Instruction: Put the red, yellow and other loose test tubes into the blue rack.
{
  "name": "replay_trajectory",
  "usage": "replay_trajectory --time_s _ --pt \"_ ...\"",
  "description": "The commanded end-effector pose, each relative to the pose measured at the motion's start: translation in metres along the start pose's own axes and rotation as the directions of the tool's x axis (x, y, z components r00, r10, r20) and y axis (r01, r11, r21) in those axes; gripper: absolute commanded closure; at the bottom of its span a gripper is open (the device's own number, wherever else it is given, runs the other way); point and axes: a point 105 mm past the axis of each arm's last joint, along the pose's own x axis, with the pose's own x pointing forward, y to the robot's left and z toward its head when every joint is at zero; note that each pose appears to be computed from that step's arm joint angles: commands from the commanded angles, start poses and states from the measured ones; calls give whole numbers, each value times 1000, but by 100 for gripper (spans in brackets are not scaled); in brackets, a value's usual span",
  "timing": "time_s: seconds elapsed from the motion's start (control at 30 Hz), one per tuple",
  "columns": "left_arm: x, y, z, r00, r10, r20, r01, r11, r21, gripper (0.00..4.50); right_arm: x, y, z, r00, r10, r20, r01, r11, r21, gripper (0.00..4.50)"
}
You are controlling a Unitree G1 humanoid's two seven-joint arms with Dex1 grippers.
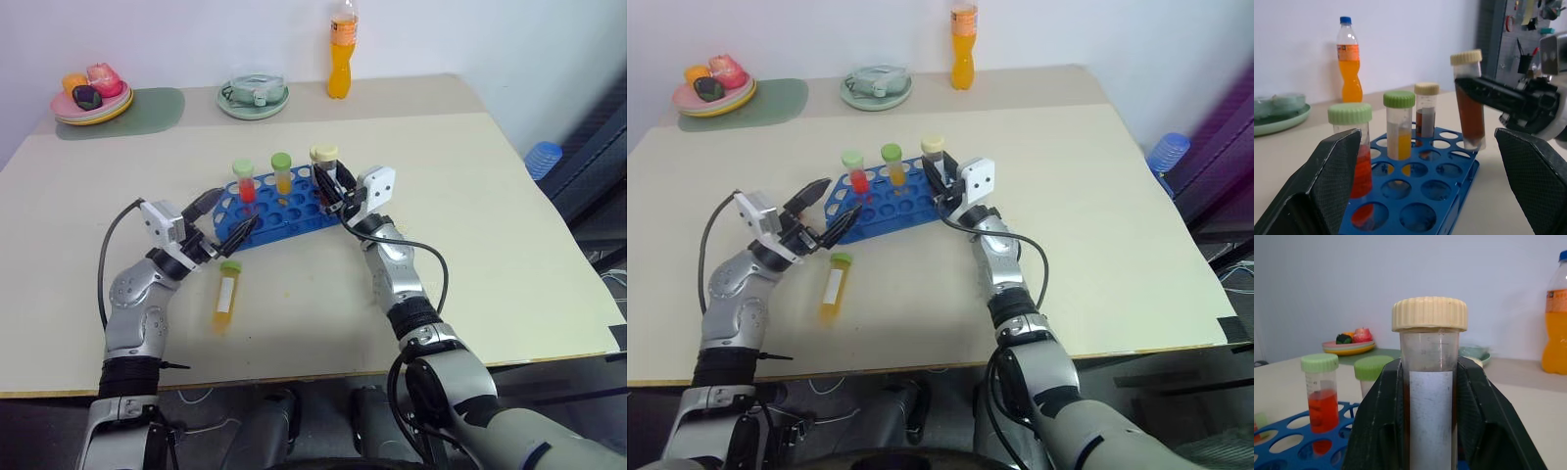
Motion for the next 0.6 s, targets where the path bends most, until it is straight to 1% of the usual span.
replay_trajectory --time_s 0.03,0.3,0.5,0.6 --pt "-1 1 14 1000 5 28 -6 1000 29 0 7 0 1 1000 -11 12 12 1000 -7 369" --pt "-2 -2 19 1000 17 27 -18 999 38 0 7 -12 -8 998 -62 -24 62 998 -4 369" --pt "-4 -4 18 999 27 24 -27 999 37 0 1 -12 -16 997 -72 -35 72 997 -6 369" --pt "-3 -6 19 999 28 26 -29 999 37 0 -2 -4 -11 999 -34 12 35 998 -49 369"
